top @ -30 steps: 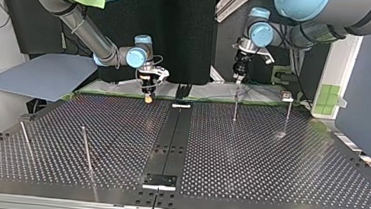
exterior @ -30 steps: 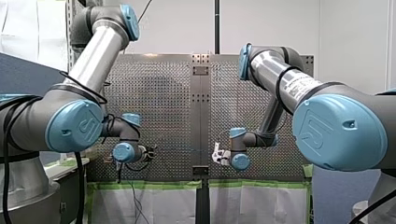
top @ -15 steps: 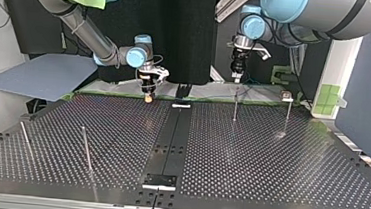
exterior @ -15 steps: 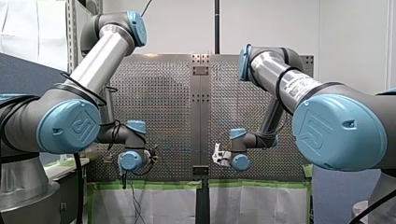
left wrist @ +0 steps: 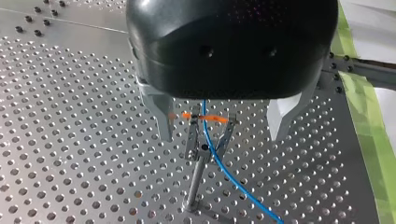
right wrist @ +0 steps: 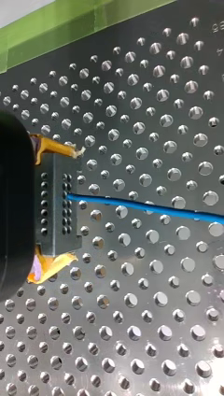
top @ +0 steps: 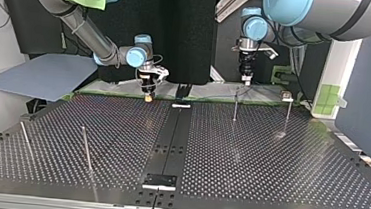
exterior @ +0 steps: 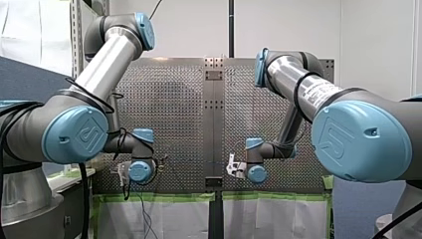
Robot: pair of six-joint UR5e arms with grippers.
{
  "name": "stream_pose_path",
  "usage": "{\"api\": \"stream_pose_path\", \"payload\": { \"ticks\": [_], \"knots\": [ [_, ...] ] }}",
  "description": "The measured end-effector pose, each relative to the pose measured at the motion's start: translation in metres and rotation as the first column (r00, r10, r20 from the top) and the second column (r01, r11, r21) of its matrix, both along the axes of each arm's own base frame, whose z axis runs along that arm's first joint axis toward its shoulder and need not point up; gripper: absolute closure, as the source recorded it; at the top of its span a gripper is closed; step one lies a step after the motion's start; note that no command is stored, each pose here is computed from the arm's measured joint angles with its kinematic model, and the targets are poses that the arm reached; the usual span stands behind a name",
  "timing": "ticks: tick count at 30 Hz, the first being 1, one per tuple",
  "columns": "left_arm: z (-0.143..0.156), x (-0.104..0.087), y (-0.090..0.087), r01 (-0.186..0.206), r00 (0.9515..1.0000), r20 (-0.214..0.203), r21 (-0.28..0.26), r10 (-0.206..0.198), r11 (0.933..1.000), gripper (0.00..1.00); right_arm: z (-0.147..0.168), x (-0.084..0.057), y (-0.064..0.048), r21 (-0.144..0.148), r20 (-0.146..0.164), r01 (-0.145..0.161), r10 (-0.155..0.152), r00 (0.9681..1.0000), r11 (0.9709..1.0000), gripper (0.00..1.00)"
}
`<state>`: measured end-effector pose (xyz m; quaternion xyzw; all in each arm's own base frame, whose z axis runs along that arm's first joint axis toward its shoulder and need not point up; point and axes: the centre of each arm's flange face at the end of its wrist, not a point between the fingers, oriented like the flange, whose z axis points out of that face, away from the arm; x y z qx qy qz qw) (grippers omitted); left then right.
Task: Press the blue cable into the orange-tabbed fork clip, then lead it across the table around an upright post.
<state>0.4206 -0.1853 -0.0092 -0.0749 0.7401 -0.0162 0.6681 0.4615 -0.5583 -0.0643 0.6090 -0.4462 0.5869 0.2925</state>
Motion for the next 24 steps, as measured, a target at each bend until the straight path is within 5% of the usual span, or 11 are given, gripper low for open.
{"api": "stream_pose_path", "payload": {
  "ticks": [24],
  "knots": [
    [-0.0008,0.0015,0.0019,0.020,0.9998,-0.008,-0.009,-0.020,0.9998,0.00,-0.0013,-0.0013,-0.0017,-0.004,0.004,-0.001,0.001,1.0000,1.0000,1.00]
  ]
}}
